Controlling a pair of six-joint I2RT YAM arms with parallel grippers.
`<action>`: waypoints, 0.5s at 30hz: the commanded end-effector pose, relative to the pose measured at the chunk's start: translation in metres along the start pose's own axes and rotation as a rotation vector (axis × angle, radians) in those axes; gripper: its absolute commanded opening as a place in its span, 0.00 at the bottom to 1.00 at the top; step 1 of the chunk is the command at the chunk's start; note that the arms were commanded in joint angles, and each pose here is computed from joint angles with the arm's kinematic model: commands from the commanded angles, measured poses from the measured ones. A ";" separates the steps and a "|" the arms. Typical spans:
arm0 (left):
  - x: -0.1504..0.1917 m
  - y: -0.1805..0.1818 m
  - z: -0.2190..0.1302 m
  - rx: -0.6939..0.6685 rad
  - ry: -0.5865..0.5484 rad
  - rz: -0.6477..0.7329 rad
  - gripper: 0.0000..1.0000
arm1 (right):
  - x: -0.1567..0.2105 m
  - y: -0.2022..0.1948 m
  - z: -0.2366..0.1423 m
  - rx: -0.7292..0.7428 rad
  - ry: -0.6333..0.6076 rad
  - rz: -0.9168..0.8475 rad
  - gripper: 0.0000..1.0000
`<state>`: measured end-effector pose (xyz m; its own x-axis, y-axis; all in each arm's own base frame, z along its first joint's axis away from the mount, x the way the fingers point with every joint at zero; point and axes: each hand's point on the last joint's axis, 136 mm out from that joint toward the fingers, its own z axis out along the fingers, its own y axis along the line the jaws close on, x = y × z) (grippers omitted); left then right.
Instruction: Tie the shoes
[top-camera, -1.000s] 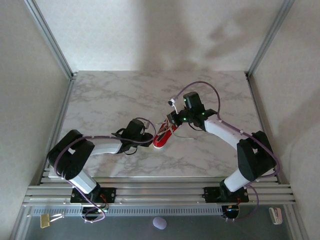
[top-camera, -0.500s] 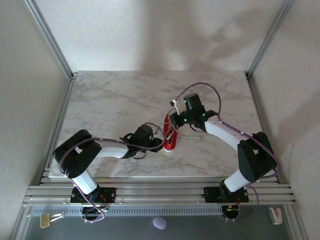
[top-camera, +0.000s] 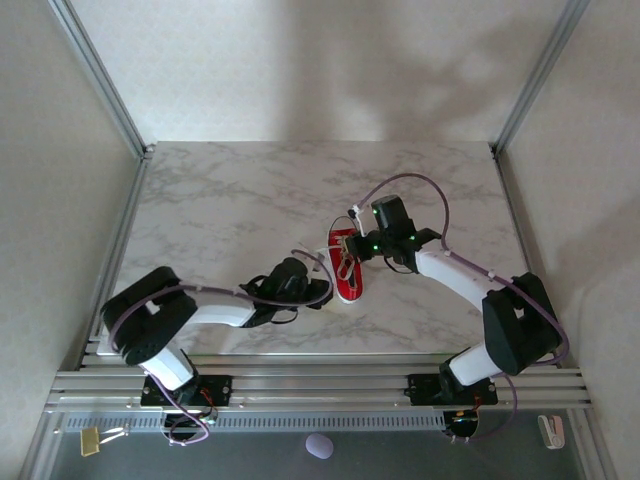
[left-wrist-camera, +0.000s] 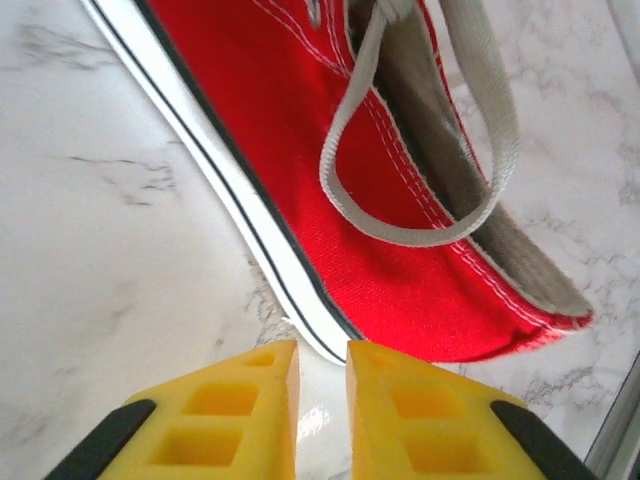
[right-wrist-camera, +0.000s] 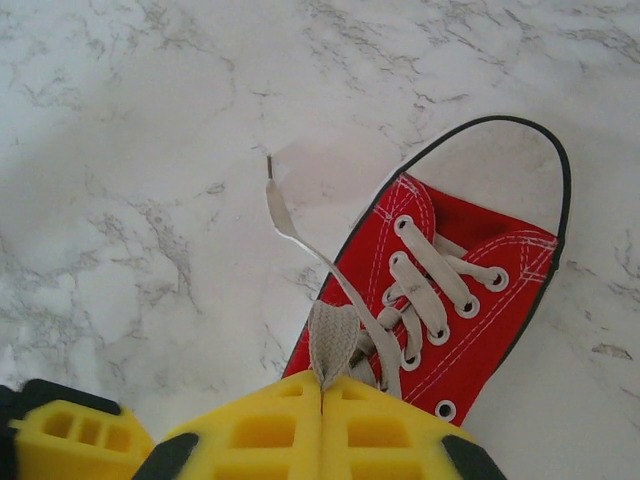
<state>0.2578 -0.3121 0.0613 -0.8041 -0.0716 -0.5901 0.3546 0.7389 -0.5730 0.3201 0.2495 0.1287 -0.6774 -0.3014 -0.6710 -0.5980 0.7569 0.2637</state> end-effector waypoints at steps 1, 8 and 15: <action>-0.030 0.017 -0.015 -0.048 -0.118 -0.061 0.23 | -0.001 0.001 -0.006 0.012 -0.022 0.083 0.00; -0.059 0.076 -0.010 -0.286 -0.049 0.143 0.29 | 0.002 0.005 -0.006 -0.012 -0.019 0.111 0.00; -0.075 0.084 0.011 -0.355 0.085 0.437 0.44 | 0.003 0.007 -0.005 -0.023 0.000 0.104 0.00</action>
<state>0.3514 -0.2632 0.0644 -0.6852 0.1485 -0.7130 0.4085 0.8889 -0.2074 0.3164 0.2470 0.1274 -0.7329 -0.2230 -0.6427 -0.5269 0.7837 0.3289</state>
